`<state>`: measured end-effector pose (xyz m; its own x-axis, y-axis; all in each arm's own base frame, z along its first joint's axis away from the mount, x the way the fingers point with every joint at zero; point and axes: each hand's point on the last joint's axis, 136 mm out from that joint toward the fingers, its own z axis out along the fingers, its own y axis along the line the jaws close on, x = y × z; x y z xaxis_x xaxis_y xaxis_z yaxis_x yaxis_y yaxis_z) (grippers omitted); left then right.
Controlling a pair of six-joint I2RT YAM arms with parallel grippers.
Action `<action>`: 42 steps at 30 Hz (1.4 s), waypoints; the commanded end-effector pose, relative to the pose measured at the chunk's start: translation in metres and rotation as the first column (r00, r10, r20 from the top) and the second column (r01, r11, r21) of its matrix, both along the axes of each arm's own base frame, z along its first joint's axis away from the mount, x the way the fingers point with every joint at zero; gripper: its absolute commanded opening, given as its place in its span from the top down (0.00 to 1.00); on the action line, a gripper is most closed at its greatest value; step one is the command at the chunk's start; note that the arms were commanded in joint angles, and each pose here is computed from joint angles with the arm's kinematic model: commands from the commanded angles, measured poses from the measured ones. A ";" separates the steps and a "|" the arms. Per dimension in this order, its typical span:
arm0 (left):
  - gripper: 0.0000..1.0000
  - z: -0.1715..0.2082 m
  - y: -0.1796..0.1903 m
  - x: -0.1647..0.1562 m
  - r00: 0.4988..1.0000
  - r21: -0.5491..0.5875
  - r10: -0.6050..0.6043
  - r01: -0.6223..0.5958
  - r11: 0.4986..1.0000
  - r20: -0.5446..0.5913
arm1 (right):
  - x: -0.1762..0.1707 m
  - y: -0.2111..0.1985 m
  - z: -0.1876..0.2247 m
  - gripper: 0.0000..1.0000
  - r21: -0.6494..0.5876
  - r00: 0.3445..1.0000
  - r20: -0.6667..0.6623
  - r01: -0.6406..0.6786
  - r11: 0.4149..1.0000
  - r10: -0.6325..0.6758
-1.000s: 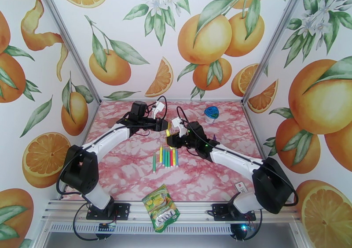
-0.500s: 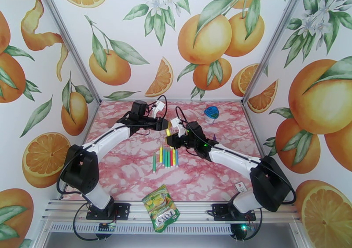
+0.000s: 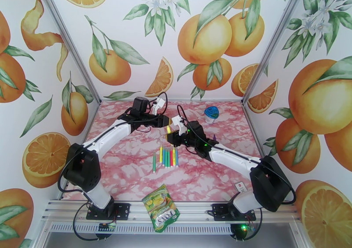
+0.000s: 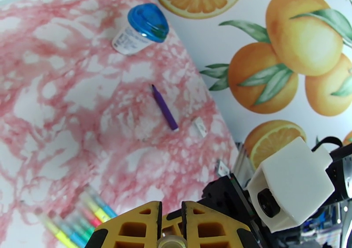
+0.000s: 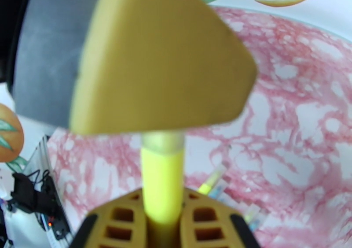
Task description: Open the pen caps
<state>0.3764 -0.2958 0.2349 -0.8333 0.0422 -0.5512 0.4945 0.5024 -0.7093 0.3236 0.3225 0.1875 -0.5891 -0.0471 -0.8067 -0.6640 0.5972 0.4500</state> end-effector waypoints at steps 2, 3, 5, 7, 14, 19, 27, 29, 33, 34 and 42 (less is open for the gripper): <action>1.00 0.023 0.041 0.058 0.969 0.031 0.220 -0.225 0.974 0.117 | -0.018 -0.003 -0.016 0.93 -0.045 0.999 -0.024 -0.036 0.998 0.035; 1.00 0.024 0.044 0.061 0.965 0.036 0.233 -0.238 0.971 0.120 | -0.019 -0.003 -0.017 0.93 -0.049 0.999 -0.023 -0.035 0.998 0.034; 1.00 0.024 0.051 0.066 0.959 0.048 0.255 -0.263 0.964 0.126 | -0.021 -0.005 -0.018 0.94 -0.054 0.999 -0.023 -0.033 0.998 0.032; 1.00 0.024 0.056 0.070 0.953 0.057 0.274 -0.283 0.957 0.130 | -0.023 -0.005 -0.020 0.95 -0.057 0.999 -0.024 -0.033 0.998 0.032; 1.00 0.024 0.063 0.080 0.942 0.049 0.313 -0.320 0.946 0.119 | -0.027 -0.008 -0.026 0.96 -0.064 0.999 -0.023 -0.033 0.997 0.031; 1.00 0.026 0.066 0.086 0.937 0.032 0.332 -0.337 0.941 0.107 | -0.029 -0.010 -0.027 0.97 -0.064 0.999 -0.016 -0.029 0.997 0.028; 1.00 0.031 0.077 0.093 0.926 0.008 0.364 -0.366 0.930 0.101 | -0.033 -0.014 -0.029 0.97 -0.063 1.000 -0.009 -0.025 0.998 0.024; 1.00 0.032 0.077 0.093 0.930 0.003 0.353 -0.355 0.935 0.099 | -0.033 -0.015 -0.030 0.97 -0.065 1.000 -0.008 -0.020 0.998 0.019; 1.00 0.023 0.081 0.085 0.942 0.076 0.318 -0.326 0.942 0.105 | -0.030 -0.019 -0.029 0.97 -0.078 1.000 0.002 0.012 0.997 -0.012; 1.00 0.019 0.084 0.082 0.943 0.112 0.314 -0.325 0.939 0.109 | -0.026 -0.023 -0.031 0.97 -0.097 0.999 0.000 0.037 0.995 -0.037; 1.00 -0.021 0.120 0.054 0.946 0.376 0.302 -0.325 0.868 0.122 | -0.001 -0.055 -0.043 0.97 -0.226 0.980 0.005 0.196 0.954 -0.200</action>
